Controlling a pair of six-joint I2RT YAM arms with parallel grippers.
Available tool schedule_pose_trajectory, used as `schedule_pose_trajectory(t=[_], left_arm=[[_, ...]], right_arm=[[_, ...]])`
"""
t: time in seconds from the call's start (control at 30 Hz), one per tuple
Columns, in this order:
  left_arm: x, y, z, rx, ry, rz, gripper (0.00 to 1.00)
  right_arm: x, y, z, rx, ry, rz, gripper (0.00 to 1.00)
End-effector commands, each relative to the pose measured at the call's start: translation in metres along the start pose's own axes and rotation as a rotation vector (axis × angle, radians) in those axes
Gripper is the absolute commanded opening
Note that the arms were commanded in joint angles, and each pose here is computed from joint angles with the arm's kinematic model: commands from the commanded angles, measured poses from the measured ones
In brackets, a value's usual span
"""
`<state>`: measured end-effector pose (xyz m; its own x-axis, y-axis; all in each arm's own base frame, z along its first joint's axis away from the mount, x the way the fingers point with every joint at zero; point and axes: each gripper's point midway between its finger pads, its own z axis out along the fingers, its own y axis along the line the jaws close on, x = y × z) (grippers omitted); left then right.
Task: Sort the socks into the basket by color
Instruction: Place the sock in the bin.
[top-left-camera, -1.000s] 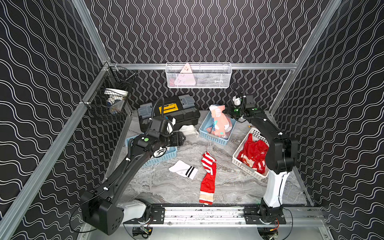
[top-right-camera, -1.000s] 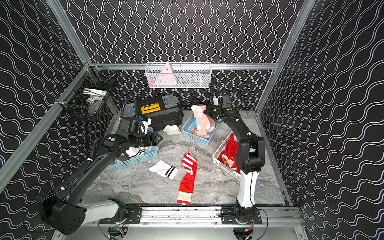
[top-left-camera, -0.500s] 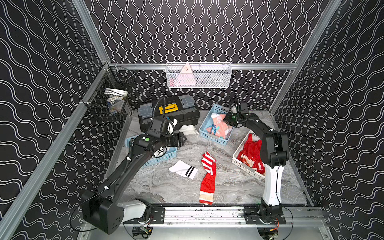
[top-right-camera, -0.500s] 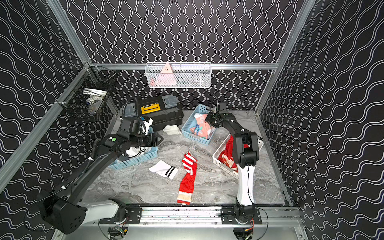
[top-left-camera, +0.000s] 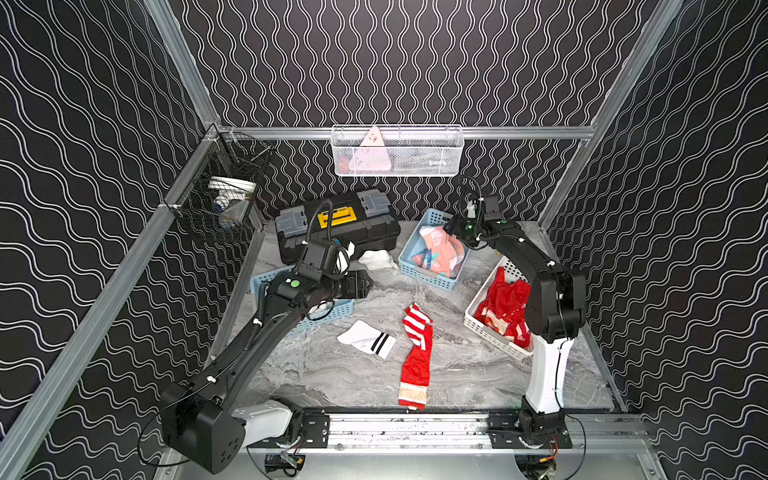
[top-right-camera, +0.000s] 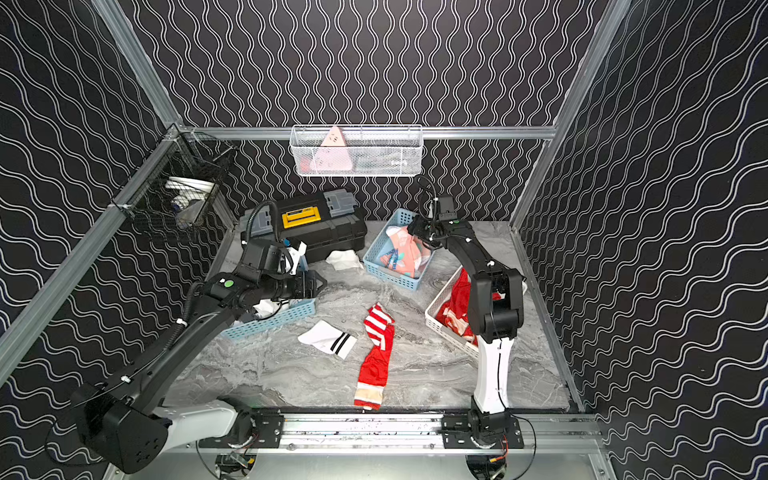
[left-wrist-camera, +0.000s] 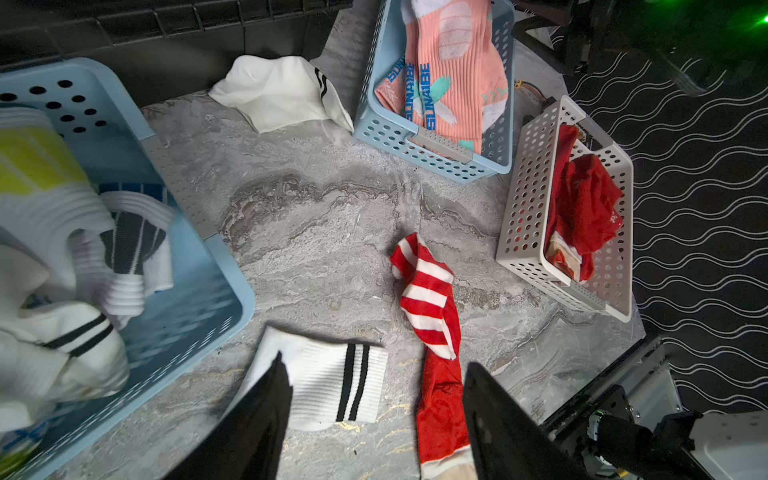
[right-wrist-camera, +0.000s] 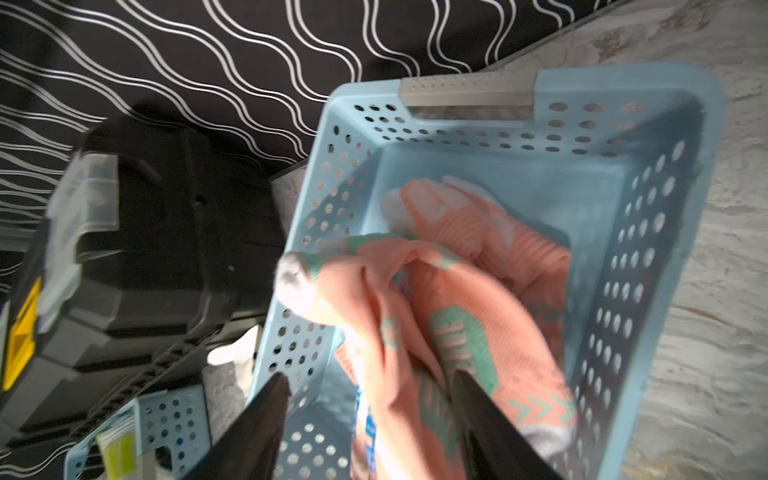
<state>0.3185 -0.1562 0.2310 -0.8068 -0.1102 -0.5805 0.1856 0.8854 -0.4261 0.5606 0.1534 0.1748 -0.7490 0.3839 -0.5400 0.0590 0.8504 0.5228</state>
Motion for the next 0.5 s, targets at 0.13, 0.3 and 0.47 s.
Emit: schedule_pose_trajectory(t=[0.13, 0.3, 0.47], left_arm=[[0.011, 0.004, 0.002, -0.017, 0.021, -0.012, 0.7], [0.025, 0.008, 0.007, -0.035, 0.052, -0.025, 0.7], [0.035, 0.009, 0.007, -0.044, 0.062, -0.03, 0.7]], right_arm=[[0.02, 0.032, -0.04, -0.01, 0.047, -0.094, 0.75], [0.08, 0.053, -0.067, -0.028, 0.192, -0.161, 0.78], [0.163, 0.071, -0.095, -0.037, 0.403, -0.28, 0.8]])
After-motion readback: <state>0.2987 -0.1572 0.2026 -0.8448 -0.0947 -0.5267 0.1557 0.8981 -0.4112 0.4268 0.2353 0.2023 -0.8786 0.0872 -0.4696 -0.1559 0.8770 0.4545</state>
